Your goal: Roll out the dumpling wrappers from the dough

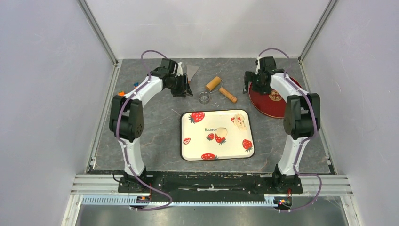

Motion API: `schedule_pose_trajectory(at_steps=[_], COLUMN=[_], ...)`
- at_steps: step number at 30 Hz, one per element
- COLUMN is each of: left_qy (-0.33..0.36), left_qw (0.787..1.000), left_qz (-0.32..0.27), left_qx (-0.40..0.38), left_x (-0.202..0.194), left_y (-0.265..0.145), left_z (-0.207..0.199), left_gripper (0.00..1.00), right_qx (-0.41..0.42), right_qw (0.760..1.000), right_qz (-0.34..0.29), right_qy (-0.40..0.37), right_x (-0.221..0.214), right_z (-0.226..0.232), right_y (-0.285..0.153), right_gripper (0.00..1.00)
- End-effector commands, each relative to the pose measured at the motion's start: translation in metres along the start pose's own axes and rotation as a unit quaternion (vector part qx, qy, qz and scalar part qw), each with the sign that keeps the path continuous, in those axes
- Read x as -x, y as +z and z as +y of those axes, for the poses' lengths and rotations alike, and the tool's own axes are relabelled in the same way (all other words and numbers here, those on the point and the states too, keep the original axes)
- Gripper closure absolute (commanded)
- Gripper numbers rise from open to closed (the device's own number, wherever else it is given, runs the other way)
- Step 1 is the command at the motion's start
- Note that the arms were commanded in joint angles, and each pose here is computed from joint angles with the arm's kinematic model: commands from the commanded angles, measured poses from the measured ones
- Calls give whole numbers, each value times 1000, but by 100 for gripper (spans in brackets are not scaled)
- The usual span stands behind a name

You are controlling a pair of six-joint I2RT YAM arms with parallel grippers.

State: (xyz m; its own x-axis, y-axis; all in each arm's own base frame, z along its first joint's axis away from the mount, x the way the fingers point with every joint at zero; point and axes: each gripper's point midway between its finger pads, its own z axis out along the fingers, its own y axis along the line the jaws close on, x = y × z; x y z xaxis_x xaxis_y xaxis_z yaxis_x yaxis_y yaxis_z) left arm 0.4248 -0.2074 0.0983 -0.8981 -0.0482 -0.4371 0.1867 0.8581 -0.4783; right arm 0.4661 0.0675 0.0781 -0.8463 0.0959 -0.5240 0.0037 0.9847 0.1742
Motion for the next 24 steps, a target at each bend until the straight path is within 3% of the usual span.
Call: schedule_pose_trajectory(at_steps=[1,9,17,24], left_qy=[-25,1,18,42], left_qw=[998,991,989,985], left_qz=[-27,-30,0,17], left_qx=[47,129,147,165], left_x=[32,70,65,56], left_y=[7,34,65,76], left_z=[20,54,73,76], left_gripper=[48,48,46,48], right_qx=[-13,15,47,74], right_qw=[998,991,984,984], right_qz=[63,129,173,159], right_qy=[-27,-29,-22,-14], right_x=[-41,-94,-127,-117], right_z=[-11,-8,3,18], right_y=[14,9,-11,-26], right_gripper=[2,2,2,2])
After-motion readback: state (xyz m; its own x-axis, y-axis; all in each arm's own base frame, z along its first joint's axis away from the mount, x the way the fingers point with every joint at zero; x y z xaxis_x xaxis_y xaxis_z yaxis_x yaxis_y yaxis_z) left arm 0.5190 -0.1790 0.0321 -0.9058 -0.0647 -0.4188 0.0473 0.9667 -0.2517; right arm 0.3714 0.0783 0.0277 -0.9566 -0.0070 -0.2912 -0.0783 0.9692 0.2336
